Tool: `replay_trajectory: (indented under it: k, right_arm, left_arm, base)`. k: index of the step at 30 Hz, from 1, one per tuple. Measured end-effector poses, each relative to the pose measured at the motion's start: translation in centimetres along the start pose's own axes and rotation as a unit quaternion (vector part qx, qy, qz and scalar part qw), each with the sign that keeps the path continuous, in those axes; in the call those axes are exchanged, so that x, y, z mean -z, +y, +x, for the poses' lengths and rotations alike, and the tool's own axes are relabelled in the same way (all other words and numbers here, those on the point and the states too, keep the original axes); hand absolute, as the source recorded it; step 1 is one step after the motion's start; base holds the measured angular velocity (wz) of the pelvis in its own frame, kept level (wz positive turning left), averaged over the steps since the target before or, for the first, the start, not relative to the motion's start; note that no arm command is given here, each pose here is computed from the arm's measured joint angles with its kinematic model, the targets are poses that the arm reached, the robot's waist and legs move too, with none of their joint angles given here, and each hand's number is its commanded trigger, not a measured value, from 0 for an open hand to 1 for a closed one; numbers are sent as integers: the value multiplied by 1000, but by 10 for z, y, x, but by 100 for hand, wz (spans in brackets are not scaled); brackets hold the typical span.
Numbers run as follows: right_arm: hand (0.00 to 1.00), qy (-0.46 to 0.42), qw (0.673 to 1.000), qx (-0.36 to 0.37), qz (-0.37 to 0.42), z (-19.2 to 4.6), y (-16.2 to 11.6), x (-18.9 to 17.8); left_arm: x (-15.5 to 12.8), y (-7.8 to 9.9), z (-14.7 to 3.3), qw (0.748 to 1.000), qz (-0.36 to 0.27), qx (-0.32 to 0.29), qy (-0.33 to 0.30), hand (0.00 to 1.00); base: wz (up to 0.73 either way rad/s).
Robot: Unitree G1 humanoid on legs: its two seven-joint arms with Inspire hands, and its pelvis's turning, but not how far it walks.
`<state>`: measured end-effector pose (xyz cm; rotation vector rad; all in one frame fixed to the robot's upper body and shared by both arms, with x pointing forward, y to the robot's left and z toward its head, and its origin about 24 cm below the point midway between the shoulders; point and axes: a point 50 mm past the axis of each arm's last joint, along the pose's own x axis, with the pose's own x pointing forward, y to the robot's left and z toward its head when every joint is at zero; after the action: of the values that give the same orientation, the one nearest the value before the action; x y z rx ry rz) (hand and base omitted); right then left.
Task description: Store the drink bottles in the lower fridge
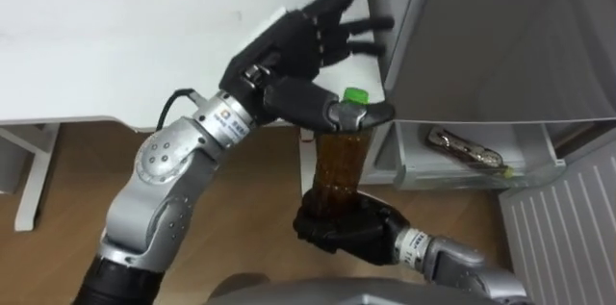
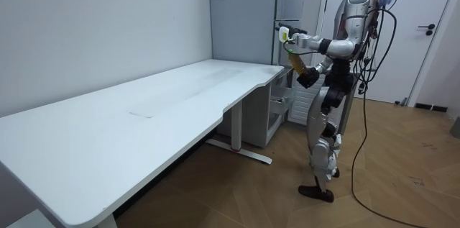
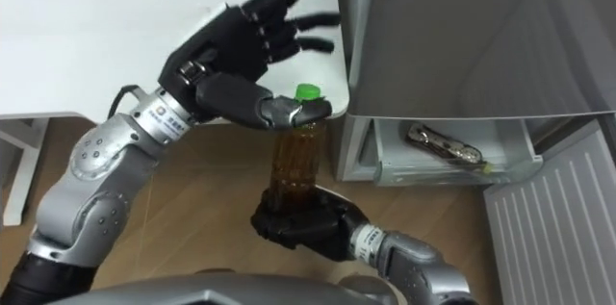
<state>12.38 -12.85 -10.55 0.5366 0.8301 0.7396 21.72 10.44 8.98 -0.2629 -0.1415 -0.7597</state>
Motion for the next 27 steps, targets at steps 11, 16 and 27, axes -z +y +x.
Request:
replay_trajectory:
  k: [11,16,27]
  right_arm:
    - [100,13,1000,16,10,-4,-1,12]
    - [100,24,999,22,12,-8,0,20]
    - [100,-15,991,115,59,-46,-22,33]
  left_arm:
    - [-24,1,-1,997,-24,-3,-72,0]
    - [-52,0,-5,990,13,-20,-136,0]
    - [-99,55,-66,911,148,-318,-218,0]
  base:
    - [-1]
    - [0]
    - [-1]
